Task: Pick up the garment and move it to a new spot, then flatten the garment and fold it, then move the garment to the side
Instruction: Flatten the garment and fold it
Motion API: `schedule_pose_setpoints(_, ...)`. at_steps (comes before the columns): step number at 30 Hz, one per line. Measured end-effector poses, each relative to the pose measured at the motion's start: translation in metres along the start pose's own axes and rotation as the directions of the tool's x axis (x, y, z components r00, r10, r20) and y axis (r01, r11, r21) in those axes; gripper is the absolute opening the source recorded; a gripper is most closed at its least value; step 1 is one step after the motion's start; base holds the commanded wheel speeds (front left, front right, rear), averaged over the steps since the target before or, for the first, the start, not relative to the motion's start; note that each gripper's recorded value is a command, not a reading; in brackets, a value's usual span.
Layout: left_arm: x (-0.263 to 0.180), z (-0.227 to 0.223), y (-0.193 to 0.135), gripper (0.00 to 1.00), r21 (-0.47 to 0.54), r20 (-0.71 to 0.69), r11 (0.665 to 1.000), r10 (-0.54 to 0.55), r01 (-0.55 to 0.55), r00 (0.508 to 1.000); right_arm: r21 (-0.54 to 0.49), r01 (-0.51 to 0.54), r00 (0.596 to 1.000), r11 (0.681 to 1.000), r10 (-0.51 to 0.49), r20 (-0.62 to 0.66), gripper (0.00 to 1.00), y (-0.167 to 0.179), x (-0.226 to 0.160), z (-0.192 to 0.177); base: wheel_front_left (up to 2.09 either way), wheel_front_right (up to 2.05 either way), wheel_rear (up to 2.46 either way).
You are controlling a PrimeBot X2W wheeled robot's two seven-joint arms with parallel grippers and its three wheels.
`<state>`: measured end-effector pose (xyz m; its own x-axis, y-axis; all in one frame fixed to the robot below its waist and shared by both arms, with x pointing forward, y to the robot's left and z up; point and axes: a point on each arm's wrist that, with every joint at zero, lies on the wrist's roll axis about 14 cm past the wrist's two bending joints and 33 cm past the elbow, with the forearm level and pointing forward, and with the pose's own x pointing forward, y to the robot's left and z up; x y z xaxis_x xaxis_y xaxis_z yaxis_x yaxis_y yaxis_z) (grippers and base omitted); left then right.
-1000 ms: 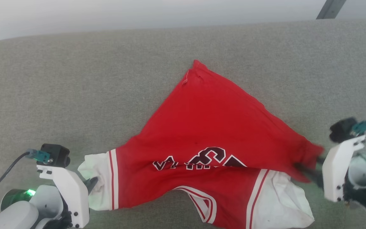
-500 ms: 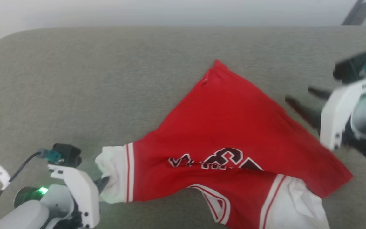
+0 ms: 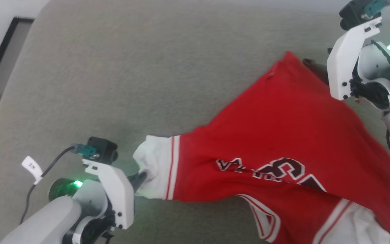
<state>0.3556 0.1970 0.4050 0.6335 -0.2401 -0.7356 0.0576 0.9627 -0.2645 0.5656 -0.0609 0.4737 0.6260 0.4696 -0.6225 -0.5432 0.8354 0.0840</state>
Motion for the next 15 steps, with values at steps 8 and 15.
schedule_pose_setpoints(8,0.006,-0.012,0.013,0.0,-0.054,-0.019,0.998,0.029,-0.03,0.999,-0.041,-0.016,0.953,0.999,0.003,-0.304,1.0,0.001,0.052,-0.053,0.0,0.0,0.0)
schedule_pose_setpoints(15,0.01,-0.021,0.024,0.0,-0.089,-0.033,0.994,0.056,-0.058,0.998,-0.022,-0.057,0.895,0.998,0.042,-0.444,1.0,0.007,0.07,-0.076,0.0,0.0,0.0)
